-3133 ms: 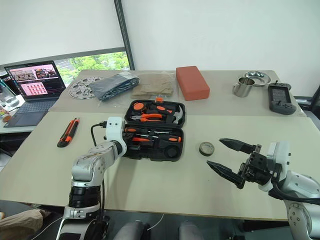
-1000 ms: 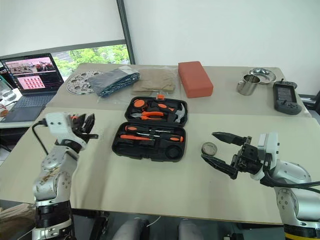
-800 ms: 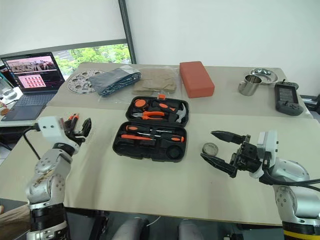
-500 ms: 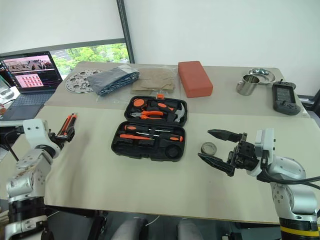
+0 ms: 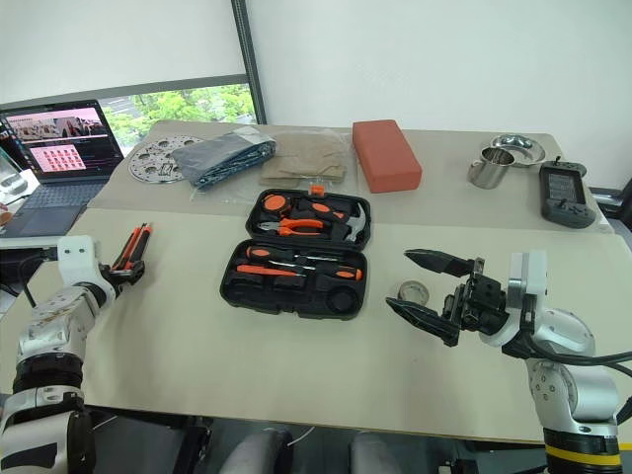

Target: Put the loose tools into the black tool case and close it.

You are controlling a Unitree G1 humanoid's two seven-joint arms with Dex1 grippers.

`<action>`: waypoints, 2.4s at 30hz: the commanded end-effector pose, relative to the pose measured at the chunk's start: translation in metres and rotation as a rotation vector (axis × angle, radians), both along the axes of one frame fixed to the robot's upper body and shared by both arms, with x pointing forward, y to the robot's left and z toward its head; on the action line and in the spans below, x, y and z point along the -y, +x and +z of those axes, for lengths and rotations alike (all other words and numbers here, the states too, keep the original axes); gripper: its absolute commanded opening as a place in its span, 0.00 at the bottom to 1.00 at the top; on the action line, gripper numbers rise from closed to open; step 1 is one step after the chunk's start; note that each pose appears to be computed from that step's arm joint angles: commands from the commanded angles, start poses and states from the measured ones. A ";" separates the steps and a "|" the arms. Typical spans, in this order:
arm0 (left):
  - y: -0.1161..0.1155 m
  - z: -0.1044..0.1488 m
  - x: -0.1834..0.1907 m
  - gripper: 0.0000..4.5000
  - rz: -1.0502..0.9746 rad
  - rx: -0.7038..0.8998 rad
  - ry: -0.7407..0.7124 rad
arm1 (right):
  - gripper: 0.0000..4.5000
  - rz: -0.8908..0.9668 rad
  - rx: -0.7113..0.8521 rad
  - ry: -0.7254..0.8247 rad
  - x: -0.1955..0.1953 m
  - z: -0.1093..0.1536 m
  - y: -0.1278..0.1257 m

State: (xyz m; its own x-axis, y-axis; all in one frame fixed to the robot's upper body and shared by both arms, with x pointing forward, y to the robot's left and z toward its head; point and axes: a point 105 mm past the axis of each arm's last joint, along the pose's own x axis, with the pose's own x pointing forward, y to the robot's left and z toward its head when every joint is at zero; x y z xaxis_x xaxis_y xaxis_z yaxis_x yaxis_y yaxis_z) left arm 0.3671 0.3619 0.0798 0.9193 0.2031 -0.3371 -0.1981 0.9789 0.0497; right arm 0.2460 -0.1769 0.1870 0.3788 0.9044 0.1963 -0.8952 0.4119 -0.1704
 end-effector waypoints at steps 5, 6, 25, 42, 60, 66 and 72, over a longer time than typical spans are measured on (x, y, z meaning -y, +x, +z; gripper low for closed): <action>0.004 -0.004 -0.009 0.94 -0.001 -0.068 -0.013 | 1.00 -0.001 0.042 -0.002 -0.002 0.009 -0.005; 0.004 -0.005 -0.010 0.88 0.011 -0.070 -0.030 | 1.00 -0.002 0.043 -0.002 -0.002 0.010 -0.005; 0.036 0.101 0.058 0.40 -0.452 0.478 0.015 | 1.00 -0.039 0.043 -0.015 0.009 0.009 -0.005; -0.025 0.054 0.223 0.40 -1.784 0.074 0.454 | 1.00 -0.065 0.055 -0.030 0.015 0.010 -0.008; -0.014 0.038 0.213 0.40 -1.867 -0.123 0.652 | 1.00 -0.109 0.056 -0.049 0.017 0.012 -0.018; -0.017 0.033 0.221 0.40 -1.923 -0.139 0.615 | 1.00 -0.113 0.058 -0.055 0.017 0.012 -0.018; -0.012 0.034 0.228 0.40 -1.913 -0.117 0.611 | 1.00 -0.114 0.058 -0.054 0.016 0.011 -0.018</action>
